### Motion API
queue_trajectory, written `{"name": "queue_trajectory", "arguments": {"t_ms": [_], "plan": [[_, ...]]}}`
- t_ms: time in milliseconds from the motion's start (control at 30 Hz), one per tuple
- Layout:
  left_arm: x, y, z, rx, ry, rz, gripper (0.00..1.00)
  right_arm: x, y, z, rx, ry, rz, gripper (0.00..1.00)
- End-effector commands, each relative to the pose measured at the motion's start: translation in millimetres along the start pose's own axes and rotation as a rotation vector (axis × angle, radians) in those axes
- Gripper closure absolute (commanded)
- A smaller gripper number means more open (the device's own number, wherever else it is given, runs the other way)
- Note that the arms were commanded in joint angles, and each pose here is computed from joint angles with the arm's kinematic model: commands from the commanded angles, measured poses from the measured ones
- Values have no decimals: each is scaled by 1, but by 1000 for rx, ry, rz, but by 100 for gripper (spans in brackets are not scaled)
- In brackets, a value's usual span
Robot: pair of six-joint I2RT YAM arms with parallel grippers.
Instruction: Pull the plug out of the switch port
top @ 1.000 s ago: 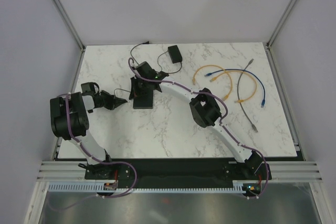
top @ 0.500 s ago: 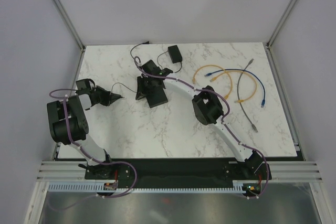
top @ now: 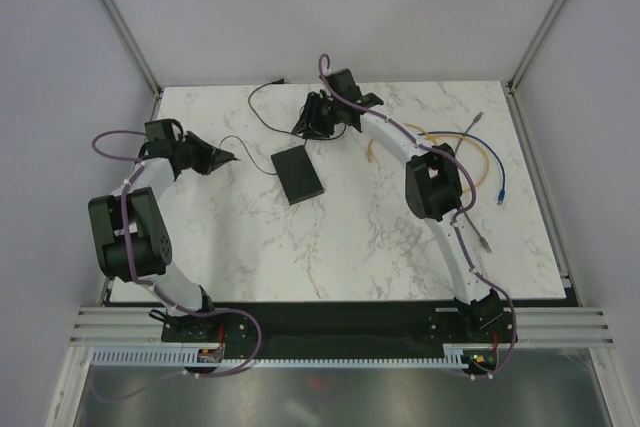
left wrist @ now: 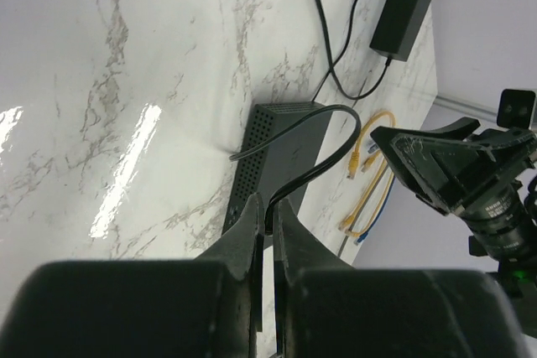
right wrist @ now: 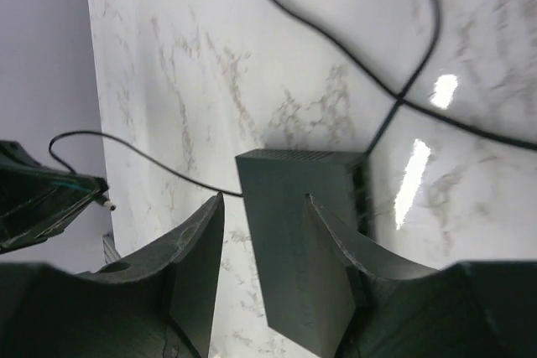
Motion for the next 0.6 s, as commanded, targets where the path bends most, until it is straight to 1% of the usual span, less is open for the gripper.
{"name": "queue_trajectory", "arguments": {"t_ms": [0,67,100,133,267,400,567], "plan": [[16,-32,22,-61,-37,-71,98,22,1,19,25,-54,-19,49],[19,-39,26,-74,-36,-60,98,22,-13,10,42,-2,-43,47],[23,-45,29,-83,-42,-62,98,25,-18,9,51,10,-43,41],[25,-48,30,-88,-41,-58,98,19,-24,1,64,55,-42,40],[42,-76,41,-150,-58,-91,98,9,-30,-7,101,119,-30,41],[54,-103,51,-200,-96,-189,98,-2,-36,-8,112,160,-37,41],[63,-132,56,-258,-123,-283,98,-22,-47,-15,133,249,-63,44]]}}
Point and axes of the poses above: each gripper's point midway between its finger pads, its own z axis back along the fingers, its own y axis along the line the jaws close on, x = y × z, the point moved 6 cm from there along z, back along the fingers, and after that the axes turned 11 degrees about -z, right-handed, at the moved point
